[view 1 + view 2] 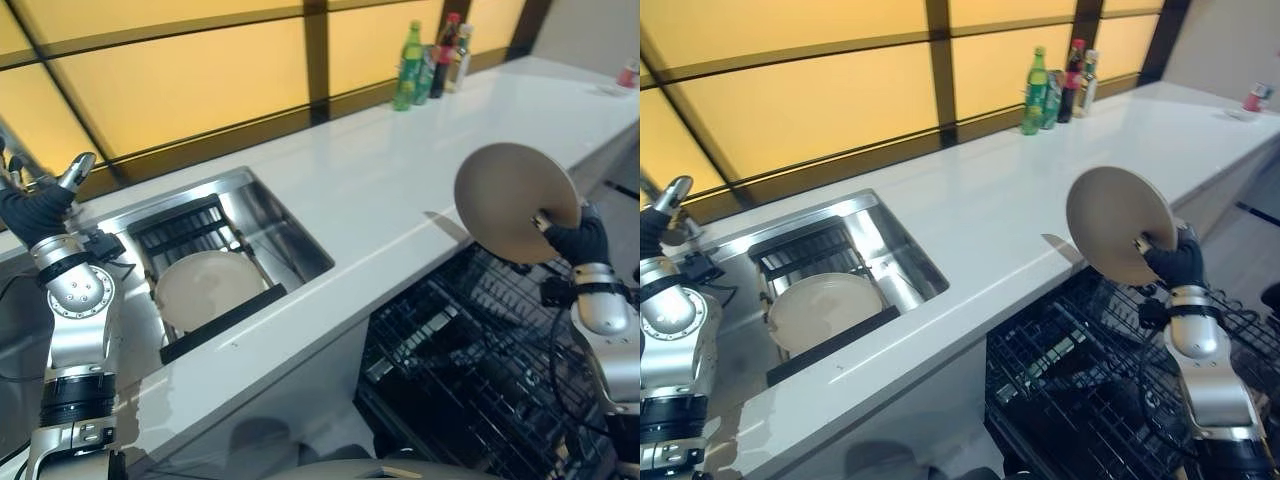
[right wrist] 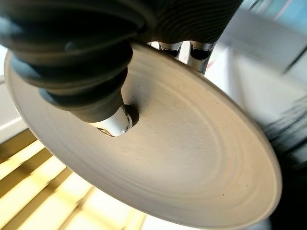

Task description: Pick up plates and place into dishwasher.

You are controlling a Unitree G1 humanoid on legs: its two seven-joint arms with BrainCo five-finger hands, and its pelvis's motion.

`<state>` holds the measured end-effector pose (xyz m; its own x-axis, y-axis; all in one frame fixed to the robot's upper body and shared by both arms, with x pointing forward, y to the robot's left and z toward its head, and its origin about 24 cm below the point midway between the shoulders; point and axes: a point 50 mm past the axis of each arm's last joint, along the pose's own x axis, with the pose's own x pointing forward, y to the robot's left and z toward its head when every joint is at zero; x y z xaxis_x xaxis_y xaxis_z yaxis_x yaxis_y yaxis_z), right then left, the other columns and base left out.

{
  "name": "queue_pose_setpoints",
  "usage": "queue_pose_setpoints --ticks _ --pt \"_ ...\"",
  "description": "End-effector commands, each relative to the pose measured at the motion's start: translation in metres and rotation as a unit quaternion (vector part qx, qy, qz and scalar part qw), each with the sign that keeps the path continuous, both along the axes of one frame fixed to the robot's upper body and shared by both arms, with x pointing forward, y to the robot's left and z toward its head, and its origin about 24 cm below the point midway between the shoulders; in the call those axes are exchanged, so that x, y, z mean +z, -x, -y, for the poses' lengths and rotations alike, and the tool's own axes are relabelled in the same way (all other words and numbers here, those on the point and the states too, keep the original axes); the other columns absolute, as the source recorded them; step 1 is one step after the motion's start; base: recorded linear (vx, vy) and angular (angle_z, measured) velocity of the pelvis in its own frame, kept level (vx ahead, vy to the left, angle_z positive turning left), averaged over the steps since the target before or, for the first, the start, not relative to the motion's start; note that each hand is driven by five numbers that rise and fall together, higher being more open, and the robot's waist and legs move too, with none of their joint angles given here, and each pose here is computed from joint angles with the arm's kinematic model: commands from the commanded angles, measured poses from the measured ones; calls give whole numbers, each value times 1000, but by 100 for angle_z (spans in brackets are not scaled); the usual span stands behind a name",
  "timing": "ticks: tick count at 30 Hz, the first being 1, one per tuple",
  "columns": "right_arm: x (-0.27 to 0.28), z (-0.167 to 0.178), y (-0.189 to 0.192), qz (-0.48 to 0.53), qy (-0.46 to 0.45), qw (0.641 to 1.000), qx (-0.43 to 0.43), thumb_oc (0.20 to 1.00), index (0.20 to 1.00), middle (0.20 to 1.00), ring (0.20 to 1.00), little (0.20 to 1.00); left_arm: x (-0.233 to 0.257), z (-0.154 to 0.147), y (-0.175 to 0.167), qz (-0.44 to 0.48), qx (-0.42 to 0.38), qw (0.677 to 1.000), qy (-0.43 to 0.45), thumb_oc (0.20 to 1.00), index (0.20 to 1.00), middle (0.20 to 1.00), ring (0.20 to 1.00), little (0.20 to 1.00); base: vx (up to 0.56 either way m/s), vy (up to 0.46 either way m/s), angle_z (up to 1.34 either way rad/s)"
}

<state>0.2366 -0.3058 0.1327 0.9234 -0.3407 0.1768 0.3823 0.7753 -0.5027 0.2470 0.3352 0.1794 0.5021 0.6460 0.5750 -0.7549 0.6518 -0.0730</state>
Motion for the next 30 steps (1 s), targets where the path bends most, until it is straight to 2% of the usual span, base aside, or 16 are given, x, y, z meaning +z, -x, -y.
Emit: queue_pose_setpoints --ticks 1,6,15,22,27,30 --pt "25 20 6 42 64 997 -24 200 200 200 200 200 21 -15 15 29 37 997 -69 1000 1000 1000 1000 1000 -3 -2 -36" --pt "11 35 9 8 73 996 -60 200 200 200 200 200 25 -28 35 31 81 993 -85 1000 1000 1000 1000 1000 -74 -81 -69" --pt "-18 49 22 -65 100 985 -127 200 200 200 200 200 38 -35 46 42 92 990 -103 1000 1000 1000 1000 1000 -73 -206 -33" --pt "-18 47 7 -161 157 974 -26 200 200 200 200 200 33 -30 37 38 95 990 -96 1000 1000 1000 1000 1000 9 -125 5" --pt "-16 37 -1 -226 206 949 76 200 200 200 200 200 33 -24 34 33 86 991 -97 1000 1000 1000 1000 1000 27 -80 6" --pt "-18 33 -3 -244 213 941 97 200 200 200 200 200 32 -23 32 31 86 991 -98 1000 1000 1000 1000 1000 16 -68 2"
